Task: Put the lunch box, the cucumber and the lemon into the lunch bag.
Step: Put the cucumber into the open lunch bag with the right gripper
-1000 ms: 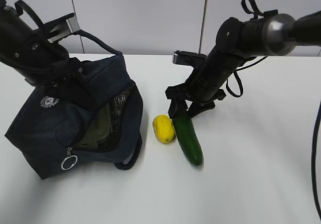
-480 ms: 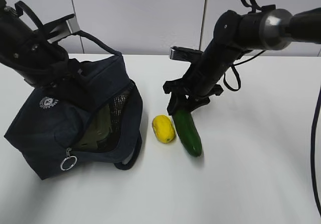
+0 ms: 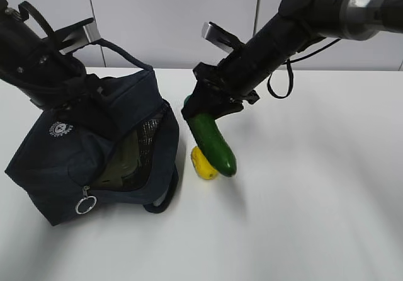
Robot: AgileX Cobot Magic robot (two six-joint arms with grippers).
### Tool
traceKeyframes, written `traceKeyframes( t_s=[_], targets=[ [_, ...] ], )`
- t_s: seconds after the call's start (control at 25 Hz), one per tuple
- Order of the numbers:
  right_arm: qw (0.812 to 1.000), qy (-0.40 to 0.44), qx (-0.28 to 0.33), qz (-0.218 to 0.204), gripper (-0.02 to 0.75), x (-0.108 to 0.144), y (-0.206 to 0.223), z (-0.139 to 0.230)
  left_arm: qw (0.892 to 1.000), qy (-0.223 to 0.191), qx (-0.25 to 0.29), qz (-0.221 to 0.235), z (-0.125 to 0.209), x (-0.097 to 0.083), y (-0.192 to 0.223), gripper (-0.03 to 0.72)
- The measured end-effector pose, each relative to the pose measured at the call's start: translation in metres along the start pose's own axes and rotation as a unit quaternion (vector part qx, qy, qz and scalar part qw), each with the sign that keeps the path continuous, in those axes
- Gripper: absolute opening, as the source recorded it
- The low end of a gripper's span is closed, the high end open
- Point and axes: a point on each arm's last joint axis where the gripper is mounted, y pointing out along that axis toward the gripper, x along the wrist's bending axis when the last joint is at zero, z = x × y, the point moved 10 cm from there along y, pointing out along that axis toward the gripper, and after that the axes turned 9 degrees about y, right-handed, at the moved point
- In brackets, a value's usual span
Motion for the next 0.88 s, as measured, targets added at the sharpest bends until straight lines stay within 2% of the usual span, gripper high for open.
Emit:
traceKeyframes(
  t_s=[0.24,0.52,0.64,0.88],
  targets=[
    [0.999,0.007,0.005,-0.048,0.329,0.015,0.014,0.001,1.000,-0.004,-0.004,0.005,-0.002,-0.002,0.000,-0.008],
    [0.997,-0.012,0.022,-0.074,0.328,0.035,0.037,0.009,1.000,-0.006,-0.009,0.013,-0.003,-0.005,0.000,-0.008],
    [0.996,-0.022,0.008,-0.082,0.328,0.042,0.043,0.005,1.000,-0.006,-0.011,0.017,-0.004,-0.007,0.000,-0.008],
    [0.988,-0.012,-0.020,-0.153,0.328,0.051,0.059,-0.006,1.000,-0.006,-0.008,0.021,-0.003,-0.008,0.000,-0.008]
  ],
)
